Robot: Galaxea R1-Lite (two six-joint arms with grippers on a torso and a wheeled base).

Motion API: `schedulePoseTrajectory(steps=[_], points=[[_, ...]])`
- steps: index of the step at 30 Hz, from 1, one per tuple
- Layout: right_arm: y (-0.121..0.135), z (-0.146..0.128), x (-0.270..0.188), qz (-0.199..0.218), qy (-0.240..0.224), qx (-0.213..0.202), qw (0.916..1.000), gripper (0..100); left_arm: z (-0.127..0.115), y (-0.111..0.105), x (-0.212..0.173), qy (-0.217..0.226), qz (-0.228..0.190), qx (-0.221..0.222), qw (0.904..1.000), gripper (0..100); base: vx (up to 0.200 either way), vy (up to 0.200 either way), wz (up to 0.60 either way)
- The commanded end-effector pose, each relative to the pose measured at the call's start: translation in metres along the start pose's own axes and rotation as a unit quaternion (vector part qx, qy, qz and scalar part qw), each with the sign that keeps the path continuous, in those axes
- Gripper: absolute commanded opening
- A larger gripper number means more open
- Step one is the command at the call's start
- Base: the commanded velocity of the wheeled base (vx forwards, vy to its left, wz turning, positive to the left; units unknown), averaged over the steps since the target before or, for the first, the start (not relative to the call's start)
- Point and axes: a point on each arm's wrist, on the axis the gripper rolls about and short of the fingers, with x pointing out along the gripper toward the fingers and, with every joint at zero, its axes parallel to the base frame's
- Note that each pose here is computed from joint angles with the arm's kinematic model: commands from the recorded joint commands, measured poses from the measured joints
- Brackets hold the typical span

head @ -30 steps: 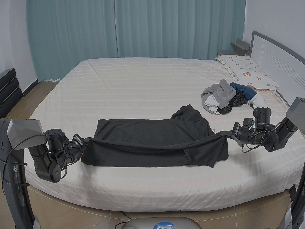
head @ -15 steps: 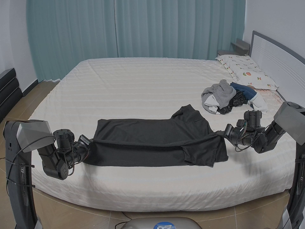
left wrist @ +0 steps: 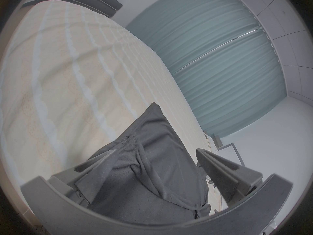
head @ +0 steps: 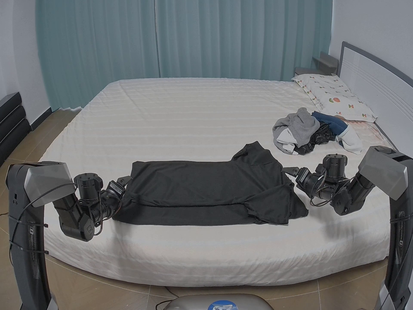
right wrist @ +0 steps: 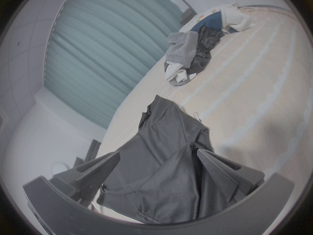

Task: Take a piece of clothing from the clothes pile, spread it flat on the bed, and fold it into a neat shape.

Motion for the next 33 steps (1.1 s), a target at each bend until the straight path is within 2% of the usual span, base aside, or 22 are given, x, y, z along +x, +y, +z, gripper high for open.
schedulePoseTrajectory(steps=[1,4,5,9,13,14,16,19,27,33], points=[[0.01,0.009,-0.018,-0.001,-0.029,0.029,0.9992,100,0.001,0.003,-0.006,-0.002,0.011,-0.003,0.9999,100,0.0,0.0,0.0],[0.012,0.009,-0.024,-0.004,-0.029,0.03,0.9991,100,0.002,0.002,-0.009,-0.003,0.01,-0.003,0.9999,100,0.0,0.0,0.0],[0.018,0.003,-0.047,-0.023,-0.023,0.036,0.9988,100,0.005,-0.002,-0.021,-0.004,0.011,-0.007,0.9999,100,0.0,0.0,0.0],[0.023,-0.009,-0.075,-0.046,-0.015,0.058,0.9972,100,0.005,-0.003,-0.031,0.0,0.017,-0.014,0.9998,100,0.0,0.0,0.0],[0.031,-0.019,-0.102,-0.046,-0.004,0.131,0.9903,100,0.004,-0.001,-0.034,0.004,0.021,-0.025,0.9995,100,0.05,0.0,0.0],[0.028,-0.023,-0.105,-0.051,0.004,0.16,0.9859,100,0.003,0.0,-0.036,0.007,0.023,-0.029,0.9993,100,0.2,0.0,0.0],[0.023,-0.028,-0.102,-0.053,0.02,0.181,0.9818,100,0.002,0.001,-0.039,0.009,0.027,-0.032,0.9991,100,0.2,0.0,0.0],[0.014,-0.035,-0.095,-0.061,0.035,0.185,0.9802,100,0.0,0.003,-0.042,0.014,0.033,-0.032,0.9988,100,0.2,0.0,0.0],[0.009,-0.042,-0.097,-0.064,0.044,0.188,0.9791,100,-0.003,0.005,-0.045,0.019,0.039,-0.033,0.9985,100,0.2,0.0,0.0],[0.01,-0.048,-0.096,-0.066,0.054,0.186,0.9787,100,-0.01,0.001,-0.05,0.029,0.039,-0.029,0.9984,100,0.0,0.0,0.0]])
